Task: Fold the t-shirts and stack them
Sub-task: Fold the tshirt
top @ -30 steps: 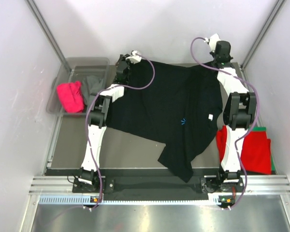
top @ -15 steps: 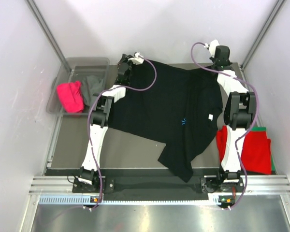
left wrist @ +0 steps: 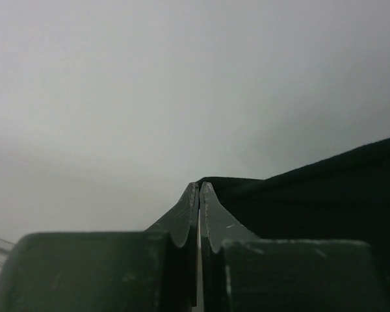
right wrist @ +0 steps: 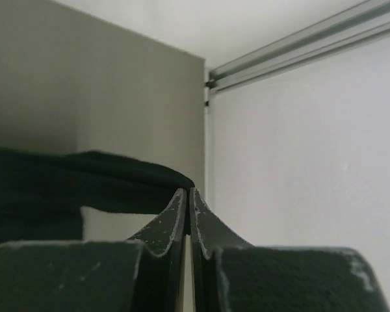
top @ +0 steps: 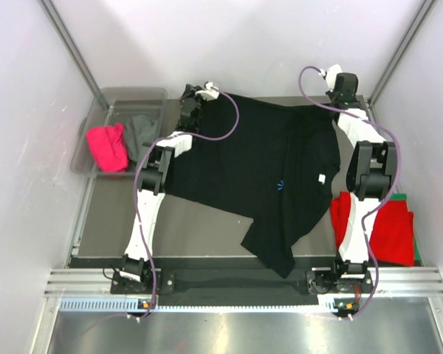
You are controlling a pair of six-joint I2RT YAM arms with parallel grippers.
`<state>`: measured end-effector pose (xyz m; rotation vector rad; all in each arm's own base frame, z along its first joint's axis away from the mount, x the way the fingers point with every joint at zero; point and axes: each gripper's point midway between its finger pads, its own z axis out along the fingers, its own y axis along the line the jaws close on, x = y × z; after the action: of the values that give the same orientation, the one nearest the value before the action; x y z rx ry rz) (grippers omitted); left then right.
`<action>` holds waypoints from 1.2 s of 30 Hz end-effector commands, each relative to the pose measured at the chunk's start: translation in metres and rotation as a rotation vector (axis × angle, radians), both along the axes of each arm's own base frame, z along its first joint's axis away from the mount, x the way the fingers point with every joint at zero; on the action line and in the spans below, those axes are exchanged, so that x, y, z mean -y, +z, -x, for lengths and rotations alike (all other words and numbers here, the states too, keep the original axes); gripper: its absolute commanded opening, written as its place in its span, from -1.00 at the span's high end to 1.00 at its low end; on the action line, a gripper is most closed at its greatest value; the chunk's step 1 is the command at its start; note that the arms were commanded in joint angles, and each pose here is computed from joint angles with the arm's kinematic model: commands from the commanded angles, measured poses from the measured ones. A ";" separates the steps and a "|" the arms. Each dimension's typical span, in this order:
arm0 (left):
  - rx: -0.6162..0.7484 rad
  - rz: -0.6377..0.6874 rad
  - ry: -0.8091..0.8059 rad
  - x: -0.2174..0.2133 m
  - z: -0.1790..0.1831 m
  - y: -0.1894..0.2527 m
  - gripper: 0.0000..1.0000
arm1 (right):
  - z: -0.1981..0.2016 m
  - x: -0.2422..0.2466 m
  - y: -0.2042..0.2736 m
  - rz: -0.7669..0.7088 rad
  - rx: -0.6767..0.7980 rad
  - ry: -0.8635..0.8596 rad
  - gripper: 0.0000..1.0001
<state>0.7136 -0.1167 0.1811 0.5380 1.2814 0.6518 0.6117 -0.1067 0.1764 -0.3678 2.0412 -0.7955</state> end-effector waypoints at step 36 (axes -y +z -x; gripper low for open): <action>-0.410 0.142 0.055 -0.037 0.090 0.022 1.00 | 0.190 -0.113 0.072 -0.637 -0.073 0.236 1.00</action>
<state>0.6288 -0.0930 0.1552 0.6020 1.7965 0.4869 0.4441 -0.0085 0.2398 -0.2841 2.1417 -0.0761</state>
